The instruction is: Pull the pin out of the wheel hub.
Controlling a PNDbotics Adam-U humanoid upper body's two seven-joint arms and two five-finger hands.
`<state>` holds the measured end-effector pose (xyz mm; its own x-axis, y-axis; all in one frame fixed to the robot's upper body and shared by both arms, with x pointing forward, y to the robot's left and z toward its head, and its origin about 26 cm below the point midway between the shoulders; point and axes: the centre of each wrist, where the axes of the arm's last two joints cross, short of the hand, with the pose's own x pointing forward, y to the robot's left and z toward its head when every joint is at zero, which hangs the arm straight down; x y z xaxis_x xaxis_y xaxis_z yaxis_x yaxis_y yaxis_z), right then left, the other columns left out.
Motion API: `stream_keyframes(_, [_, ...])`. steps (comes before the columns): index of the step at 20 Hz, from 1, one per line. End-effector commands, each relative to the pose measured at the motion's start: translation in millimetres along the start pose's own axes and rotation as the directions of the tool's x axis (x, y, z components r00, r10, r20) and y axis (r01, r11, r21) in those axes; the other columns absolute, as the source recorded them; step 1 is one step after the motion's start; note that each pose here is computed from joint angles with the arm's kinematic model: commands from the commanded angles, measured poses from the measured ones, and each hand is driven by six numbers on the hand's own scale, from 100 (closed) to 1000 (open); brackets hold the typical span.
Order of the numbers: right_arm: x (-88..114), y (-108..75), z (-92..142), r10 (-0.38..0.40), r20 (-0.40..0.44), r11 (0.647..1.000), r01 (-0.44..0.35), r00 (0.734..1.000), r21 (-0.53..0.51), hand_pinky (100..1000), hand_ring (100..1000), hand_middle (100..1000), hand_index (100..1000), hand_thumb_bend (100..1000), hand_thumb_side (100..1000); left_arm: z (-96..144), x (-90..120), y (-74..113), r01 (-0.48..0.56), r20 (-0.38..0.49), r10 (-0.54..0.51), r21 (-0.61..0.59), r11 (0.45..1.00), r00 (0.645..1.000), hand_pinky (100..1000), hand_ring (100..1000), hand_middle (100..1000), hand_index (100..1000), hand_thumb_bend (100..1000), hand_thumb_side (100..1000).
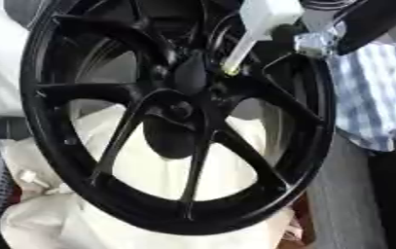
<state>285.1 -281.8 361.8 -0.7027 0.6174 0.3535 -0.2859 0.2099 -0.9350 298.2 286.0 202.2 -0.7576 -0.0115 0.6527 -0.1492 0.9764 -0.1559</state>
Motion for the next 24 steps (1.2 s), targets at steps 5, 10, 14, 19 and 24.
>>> stream_keyframes(5, [1, -28.3, 41, -0.033, -0.041, 0.973, 0.023, 0.999, -0.228, 776, 731, 353, 413, 100, 206, -2, 5, 3.9, 0.011, 0.026, -0.011, 0.013, 1.000, 1.000, 709, 732, 555, 772, 100, 710])
stream_keyframes(10, [-23, -17.9, 73, -0.100, -0.212, 0.907, 0.001, 0.972, -0.421, 778, 733, 355, 414, 100, 207, 1, 5, 9.3, 0.031, 0.032, -0.032, 0.044, 0.999, 0.999, 708, 733, 555, 772, 100, 709])
stream_keyframes(14, [-52, 10.5, 102, -0.151, -0.381, 0.810, -0.107, 0.912, -0.577, 797, 738, 357, 416, 100, 208, 2, 4, 13.4, 0.051, 0.039, -0.054, 0.069, 0.996, 0.998, 708, 734, 555, 772, 100, 708])
stream_keyframes(19, [-85, 69.7, 138, -0.218, -0.579, 0.690, -0.295, 0.786, -0.661, 800, 750, 374, 429, 100, 153, 4, 3, 15.7, 0.070, 0.047, -0.074, 0.084, 0.994, 0.996, 708, 734, 554, 772, 100, 703])
stream_keyframes(24, [-97, 116.5, 156, -0.267, -0.723, 0.653, -0.432, 0.637, -0.622, 808, 768, 414, 465, 100, 136, 6, 3, 16.2, 0.084, 0.048, -0.089, 0.089, 0.992, 0.995, 707, 733, 553, 772, 100, 704])
